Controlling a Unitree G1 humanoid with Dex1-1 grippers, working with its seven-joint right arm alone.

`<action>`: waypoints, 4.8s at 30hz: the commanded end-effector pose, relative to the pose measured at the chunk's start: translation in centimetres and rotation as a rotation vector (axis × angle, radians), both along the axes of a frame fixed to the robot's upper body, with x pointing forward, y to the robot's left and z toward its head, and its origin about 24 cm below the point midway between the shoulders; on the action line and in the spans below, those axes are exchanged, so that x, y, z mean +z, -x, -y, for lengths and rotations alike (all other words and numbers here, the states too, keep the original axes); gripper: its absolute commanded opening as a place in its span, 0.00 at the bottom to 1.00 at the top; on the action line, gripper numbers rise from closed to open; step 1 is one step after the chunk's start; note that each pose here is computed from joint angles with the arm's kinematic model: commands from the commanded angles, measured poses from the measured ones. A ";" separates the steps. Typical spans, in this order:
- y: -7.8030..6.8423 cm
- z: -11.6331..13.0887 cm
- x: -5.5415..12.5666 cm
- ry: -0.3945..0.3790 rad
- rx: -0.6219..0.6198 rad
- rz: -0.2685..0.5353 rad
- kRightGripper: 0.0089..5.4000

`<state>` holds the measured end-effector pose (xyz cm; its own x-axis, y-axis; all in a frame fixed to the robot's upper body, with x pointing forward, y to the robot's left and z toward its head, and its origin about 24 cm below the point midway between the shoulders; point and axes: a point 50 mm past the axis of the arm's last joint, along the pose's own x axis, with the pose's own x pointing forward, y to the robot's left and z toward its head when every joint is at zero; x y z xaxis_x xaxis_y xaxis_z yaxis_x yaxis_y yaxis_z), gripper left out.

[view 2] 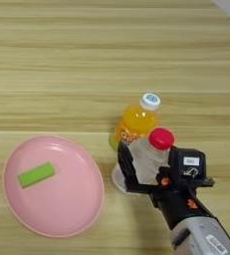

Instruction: Move the objects on the table

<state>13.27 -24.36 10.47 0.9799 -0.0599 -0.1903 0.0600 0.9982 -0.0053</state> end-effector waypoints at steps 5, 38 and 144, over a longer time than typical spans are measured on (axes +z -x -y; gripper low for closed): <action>-0.7 -0.2 0.9 0.049 0.016 0.074 1.00; -0.8 -0.2 0.6 0.048 0.022 0.077 0.71; -9.9 -24.1 1.2 -0.108 0.778 0.086 0.60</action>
